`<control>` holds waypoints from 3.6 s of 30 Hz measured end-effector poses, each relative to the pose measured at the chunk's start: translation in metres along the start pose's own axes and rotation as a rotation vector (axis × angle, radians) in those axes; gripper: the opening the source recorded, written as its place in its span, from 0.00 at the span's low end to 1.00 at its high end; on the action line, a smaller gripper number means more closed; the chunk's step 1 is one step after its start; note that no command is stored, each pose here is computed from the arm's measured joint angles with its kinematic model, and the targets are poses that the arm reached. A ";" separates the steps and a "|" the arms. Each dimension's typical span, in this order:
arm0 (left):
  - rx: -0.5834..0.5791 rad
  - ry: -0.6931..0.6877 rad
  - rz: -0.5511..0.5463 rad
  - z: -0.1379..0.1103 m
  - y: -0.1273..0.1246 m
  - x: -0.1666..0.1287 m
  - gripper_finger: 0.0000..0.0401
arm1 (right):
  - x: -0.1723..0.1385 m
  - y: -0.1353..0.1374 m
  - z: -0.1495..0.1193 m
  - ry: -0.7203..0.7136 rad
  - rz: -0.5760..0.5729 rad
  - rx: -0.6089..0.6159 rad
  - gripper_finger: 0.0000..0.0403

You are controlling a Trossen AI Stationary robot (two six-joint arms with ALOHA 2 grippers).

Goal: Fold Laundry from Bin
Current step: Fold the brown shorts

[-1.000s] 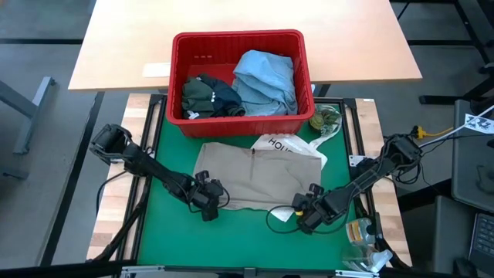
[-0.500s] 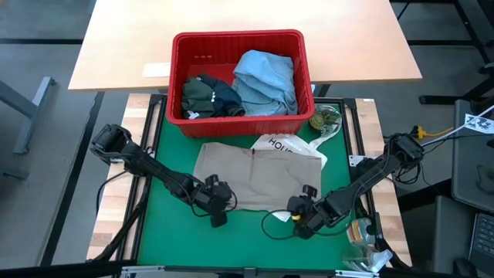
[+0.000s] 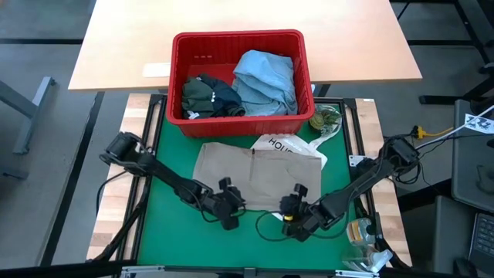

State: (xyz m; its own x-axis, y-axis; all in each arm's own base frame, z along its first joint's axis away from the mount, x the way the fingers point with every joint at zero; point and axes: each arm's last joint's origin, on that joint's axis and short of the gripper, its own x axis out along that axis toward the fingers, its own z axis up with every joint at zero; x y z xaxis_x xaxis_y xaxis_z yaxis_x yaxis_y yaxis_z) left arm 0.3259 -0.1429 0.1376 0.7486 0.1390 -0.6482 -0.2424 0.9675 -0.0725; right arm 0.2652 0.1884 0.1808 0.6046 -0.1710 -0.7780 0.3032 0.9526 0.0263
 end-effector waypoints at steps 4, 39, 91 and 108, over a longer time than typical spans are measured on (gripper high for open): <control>0.016 0.077 -0.045 -0.013 -0.002 0.011 0.13 | 0.016 -0.002 -0.001 0.025 -0.027 0.008 0.41; 0.033 0.297 -0.017 0.020 0.038 -0.102 0.30 | 0.009 -0.008 0.011 0.123 0.110 -0.014 0.41; -0.182 0.117 -0.449 -0.047 0.017 -0.091 0.24 | 0.003 -0.022 0.003 0.222 0.000 -0.020 0.41; -0.173 0.298 -0.107 -0.070 0.043 -0.086 0.24 | -0.013 -0.047 -0.015 0.349 -0.306 0.097 0.41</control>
State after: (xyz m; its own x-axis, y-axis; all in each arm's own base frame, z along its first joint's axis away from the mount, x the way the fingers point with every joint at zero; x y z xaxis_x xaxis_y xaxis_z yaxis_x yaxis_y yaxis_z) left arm 0.2079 -0.1276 0.1367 0.5689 -0.0535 -0.8206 -0.2923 0.9196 -0.2626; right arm 0.2318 0.1494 0.1805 0.1987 -0.3292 -0.9231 0.5064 0.8409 -0.1909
